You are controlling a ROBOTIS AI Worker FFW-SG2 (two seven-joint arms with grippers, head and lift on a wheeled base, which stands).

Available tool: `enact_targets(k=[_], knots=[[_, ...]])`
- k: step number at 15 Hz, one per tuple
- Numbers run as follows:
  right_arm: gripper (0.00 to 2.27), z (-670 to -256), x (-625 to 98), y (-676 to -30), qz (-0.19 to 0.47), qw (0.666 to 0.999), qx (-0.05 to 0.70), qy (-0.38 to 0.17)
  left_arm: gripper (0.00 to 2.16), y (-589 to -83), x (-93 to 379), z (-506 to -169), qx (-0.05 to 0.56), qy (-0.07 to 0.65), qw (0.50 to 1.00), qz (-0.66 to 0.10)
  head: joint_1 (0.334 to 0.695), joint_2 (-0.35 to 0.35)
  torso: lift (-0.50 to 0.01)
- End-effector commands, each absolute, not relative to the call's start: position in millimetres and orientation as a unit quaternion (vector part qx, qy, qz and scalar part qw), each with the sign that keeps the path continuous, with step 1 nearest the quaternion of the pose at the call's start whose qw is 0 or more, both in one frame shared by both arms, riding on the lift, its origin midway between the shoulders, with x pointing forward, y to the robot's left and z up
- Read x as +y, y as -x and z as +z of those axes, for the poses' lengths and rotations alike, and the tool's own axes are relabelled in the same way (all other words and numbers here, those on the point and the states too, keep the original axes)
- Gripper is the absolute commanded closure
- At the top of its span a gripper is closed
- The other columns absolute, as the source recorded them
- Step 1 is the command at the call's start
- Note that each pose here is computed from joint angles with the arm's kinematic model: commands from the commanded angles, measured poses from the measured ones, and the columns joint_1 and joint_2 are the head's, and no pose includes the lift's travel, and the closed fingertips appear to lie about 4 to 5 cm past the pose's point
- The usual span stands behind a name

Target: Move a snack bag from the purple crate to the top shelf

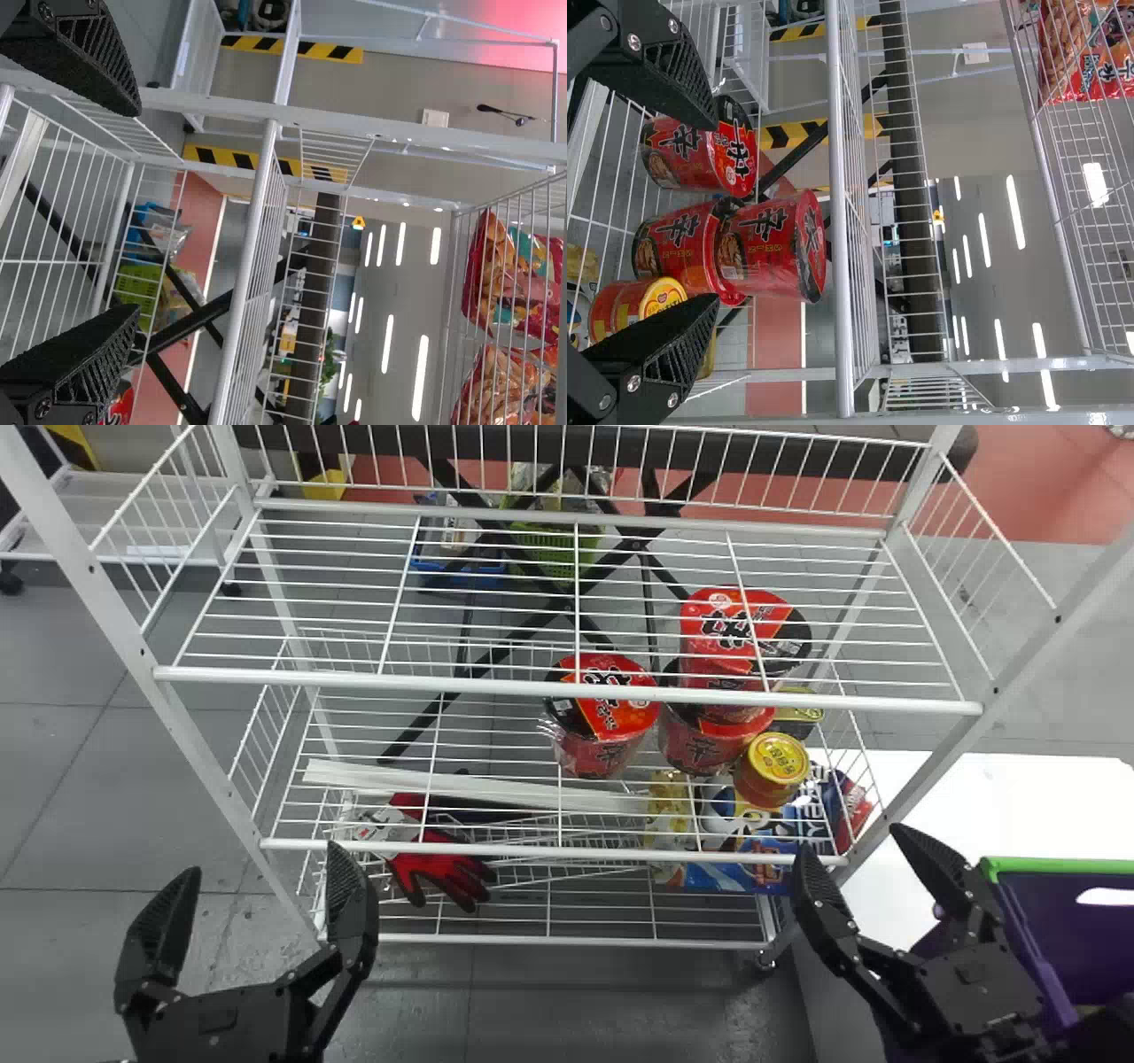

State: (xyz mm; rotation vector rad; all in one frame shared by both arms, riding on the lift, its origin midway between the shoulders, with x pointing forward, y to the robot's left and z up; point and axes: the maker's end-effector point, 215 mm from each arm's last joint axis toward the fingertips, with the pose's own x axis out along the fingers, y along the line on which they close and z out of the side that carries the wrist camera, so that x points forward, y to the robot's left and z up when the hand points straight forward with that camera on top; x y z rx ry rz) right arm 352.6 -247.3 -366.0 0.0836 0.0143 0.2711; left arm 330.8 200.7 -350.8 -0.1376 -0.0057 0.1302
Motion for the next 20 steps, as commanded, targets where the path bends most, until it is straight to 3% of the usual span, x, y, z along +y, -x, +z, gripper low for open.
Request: enact_targets(k=[1,3,8,10,16,18,20], knots=[[0.14,-362.9,-249.7,-350.9,0.134,0.990,0.007,-0.039,0.00,-330.9,201.2,-351.7,-0.001,0.068,0.995,0.066,0.695,-0.080,-0.453],[0.14,-367.9,-261.5,-344.5,0.127,0.990,0.037,-0.037,0.00,-332.4,204.4,-351.7,-0.002,0.069,0.995,0.068,0.695,-0.081,-0.453],[0.14,-380.6,-321.5,-328.8,0.090,0.980,0.147,-0.100,0.00,-341.6,206.6,-360.2,0.004,0.075,0.995,0.069,0.695,-0.136,-0.453],[0.15,-386.1,-322.5,-309.5,0.096,0.961,0.214,-0.145,0.00,-343.1,207.0,-364.2,0.006,0.075,0.995,0.069,0.695,-0.187,-0.453],[0.16,-383.7,-327.3,-240.6,0.095,0.884,0.353,-0.293,0.00,-343.4,209.7,-372.8,0.011,0.077,0.994,0.071,0.695,-0.207,-0.453],[0.16,-376.7,-349.4,-213.1,0.066,0.860,0.387,-0.325,0.00,-344.3,211.1,-373.8,0.012,0.076,0.995,0.070,0.695,-0.224,-0.453],[0.16,-341.9,-391.2,-217.7,0.034,0.880,0.339,-0.330,0.00,-344.0,212.3,-374.5,0.012,0.077,0.995,0.069,0.695,-0.266,-0.453]])
